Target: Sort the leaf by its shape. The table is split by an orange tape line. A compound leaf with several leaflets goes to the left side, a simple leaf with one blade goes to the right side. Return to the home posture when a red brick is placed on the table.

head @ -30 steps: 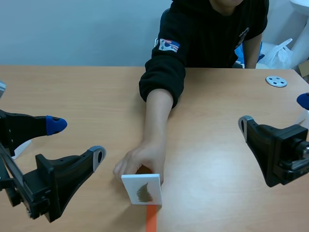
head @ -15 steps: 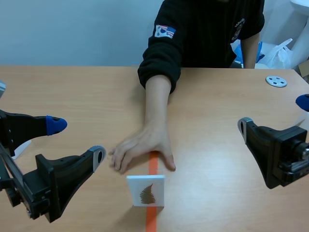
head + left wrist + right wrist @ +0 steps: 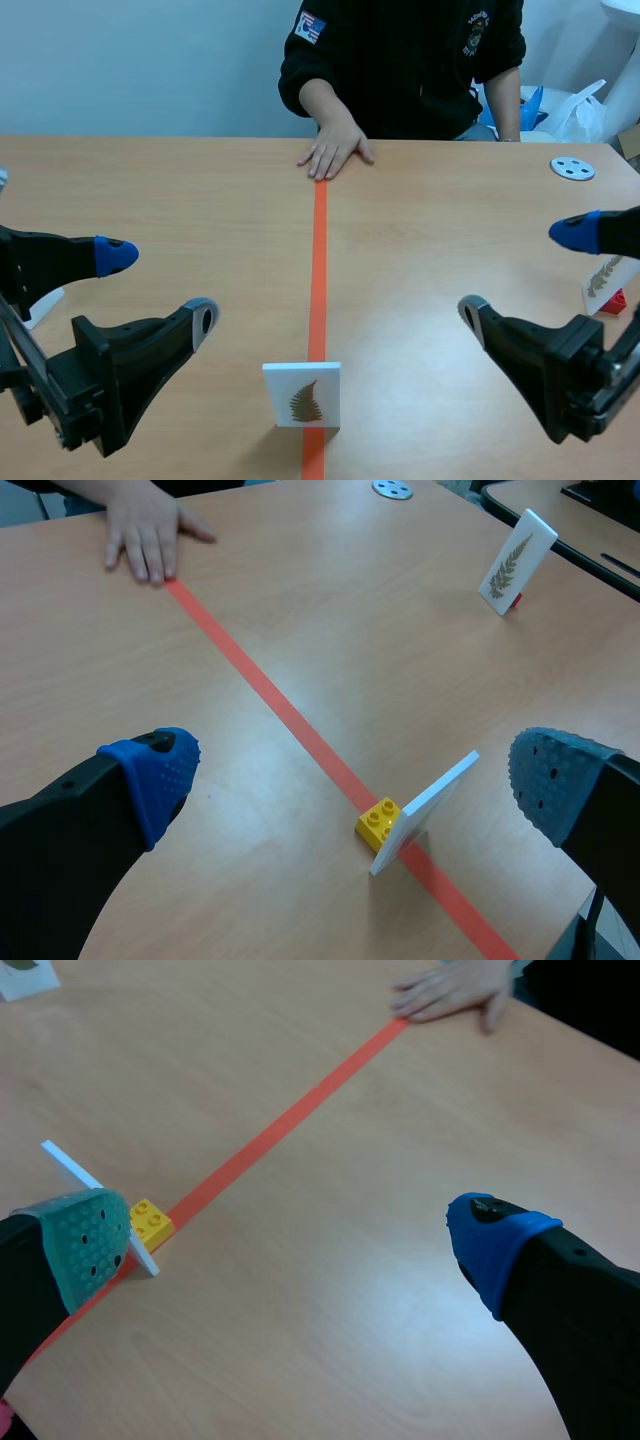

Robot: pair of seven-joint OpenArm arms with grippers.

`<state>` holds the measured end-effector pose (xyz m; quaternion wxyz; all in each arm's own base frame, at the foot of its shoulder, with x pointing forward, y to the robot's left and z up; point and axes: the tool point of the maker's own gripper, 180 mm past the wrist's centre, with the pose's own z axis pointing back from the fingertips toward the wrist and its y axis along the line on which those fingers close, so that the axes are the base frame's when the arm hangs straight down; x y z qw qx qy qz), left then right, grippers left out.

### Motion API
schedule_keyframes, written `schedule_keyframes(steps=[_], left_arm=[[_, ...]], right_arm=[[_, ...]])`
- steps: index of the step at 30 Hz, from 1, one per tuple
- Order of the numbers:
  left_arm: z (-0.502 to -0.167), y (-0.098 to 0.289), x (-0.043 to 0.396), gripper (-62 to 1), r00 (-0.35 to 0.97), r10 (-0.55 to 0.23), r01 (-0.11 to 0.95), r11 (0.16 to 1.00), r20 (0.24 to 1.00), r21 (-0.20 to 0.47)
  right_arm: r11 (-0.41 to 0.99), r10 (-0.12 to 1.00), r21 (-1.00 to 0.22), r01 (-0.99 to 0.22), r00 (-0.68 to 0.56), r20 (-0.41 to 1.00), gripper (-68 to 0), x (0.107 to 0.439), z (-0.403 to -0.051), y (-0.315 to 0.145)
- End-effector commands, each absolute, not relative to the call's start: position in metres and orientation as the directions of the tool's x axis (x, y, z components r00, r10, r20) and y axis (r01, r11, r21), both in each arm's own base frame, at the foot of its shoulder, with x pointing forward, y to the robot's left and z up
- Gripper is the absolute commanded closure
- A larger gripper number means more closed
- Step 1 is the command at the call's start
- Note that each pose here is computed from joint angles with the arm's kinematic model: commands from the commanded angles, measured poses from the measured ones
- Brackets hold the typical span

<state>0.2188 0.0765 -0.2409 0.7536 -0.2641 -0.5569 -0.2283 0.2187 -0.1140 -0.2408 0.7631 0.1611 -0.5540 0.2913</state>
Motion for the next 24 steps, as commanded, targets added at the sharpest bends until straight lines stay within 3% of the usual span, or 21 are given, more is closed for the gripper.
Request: schedule_keyframes(steps=[1,5,24], left_arm=[[-0.234,0.076,0.222,-62.3,0.252,-0.031,0.638,0.757,0.967,-0.142],[-0.234,0.076,0.222,-62.3,0.252,-0.031,0.638,0.757,0.967,-0.142],[-0.233,0.076,0.222,-62.3,0.249,-0.028,0.638,0.757,0.968,-0.142]], right_arm=[[0.773,0.245,-0.065,-0.631,0.202,0.948,-67.9,0.227,-0.243,-0.112],[0.746,0.206,-0.003,-0.666,0.226,0.952,-67.9,0.233,-0.266,-0.099],[0.509,0.299,0.006,-0.861,0.183,0.937,-67.9,0.219,-0.354,-0.004]])
